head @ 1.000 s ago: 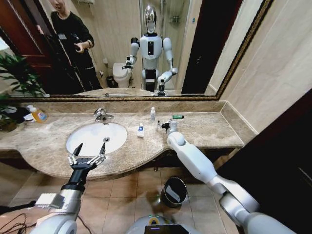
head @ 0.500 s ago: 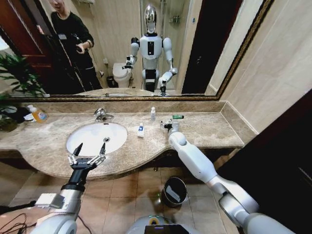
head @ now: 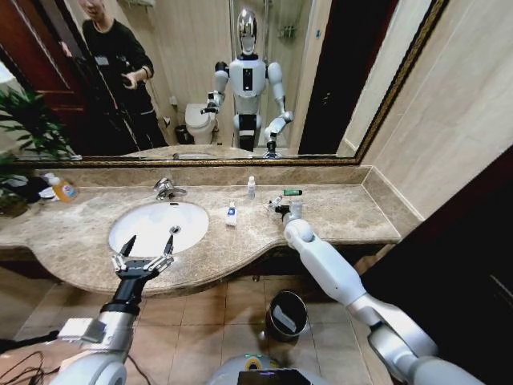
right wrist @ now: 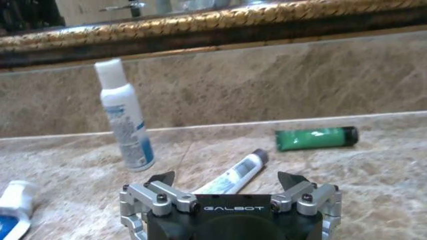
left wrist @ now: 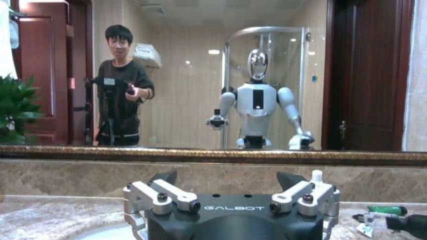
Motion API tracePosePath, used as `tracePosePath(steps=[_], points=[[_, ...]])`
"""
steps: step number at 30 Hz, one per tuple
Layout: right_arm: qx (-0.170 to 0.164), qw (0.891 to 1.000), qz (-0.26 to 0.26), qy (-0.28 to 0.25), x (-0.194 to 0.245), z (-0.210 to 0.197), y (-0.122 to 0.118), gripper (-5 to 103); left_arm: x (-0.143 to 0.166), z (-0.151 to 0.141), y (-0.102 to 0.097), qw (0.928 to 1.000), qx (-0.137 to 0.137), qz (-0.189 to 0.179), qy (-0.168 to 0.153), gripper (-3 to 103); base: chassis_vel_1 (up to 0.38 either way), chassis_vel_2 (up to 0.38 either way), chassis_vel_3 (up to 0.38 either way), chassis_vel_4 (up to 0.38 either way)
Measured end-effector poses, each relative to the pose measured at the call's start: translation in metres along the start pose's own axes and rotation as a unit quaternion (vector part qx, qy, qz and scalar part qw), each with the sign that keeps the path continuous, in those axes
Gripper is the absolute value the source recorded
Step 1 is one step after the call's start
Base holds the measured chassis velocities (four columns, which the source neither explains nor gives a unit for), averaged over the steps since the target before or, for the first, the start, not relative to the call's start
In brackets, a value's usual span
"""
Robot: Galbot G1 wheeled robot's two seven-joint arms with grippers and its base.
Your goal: Pick up the trash from the sink and place it in the trash bin.
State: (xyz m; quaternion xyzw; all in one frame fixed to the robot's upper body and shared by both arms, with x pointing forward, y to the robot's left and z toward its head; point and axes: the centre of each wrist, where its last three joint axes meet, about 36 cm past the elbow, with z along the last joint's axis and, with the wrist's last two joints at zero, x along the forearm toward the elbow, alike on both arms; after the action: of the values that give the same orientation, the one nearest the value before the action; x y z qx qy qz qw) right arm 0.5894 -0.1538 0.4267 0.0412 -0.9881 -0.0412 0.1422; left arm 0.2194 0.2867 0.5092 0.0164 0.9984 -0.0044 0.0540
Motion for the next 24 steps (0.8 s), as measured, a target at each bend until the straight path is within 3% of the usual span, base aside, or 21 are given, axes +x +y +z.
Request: tracePosePath(steps=[16, 20, 24], points=[[0.01, 1.0, 0.007, 0.005, -0.008, 0.008, 0.013, 103, 0.0, 0.0, 0.0, 1.0, 0.0, 0.0, 0.0, 100, 0.0, 0.0, 0.0, 0.0], [0.014, 1.0, 0.008, 0.007, -0.009, 0.011, 0.015, 99, 0.0, 0.0, 0.0, 1.0, 0.0, 0.0, 0.0, 100, 0.0, 0.0, 0.0, 0.0], [0.019, 1.0, 0.01, 0.004, -0.011, 0.015, 0.016, 82, 0.0, 0.0, 0.0, 1.0, 0.0, 0.0, 0.0, 100, 0.0, 0.0, 0.0, 0.0]])
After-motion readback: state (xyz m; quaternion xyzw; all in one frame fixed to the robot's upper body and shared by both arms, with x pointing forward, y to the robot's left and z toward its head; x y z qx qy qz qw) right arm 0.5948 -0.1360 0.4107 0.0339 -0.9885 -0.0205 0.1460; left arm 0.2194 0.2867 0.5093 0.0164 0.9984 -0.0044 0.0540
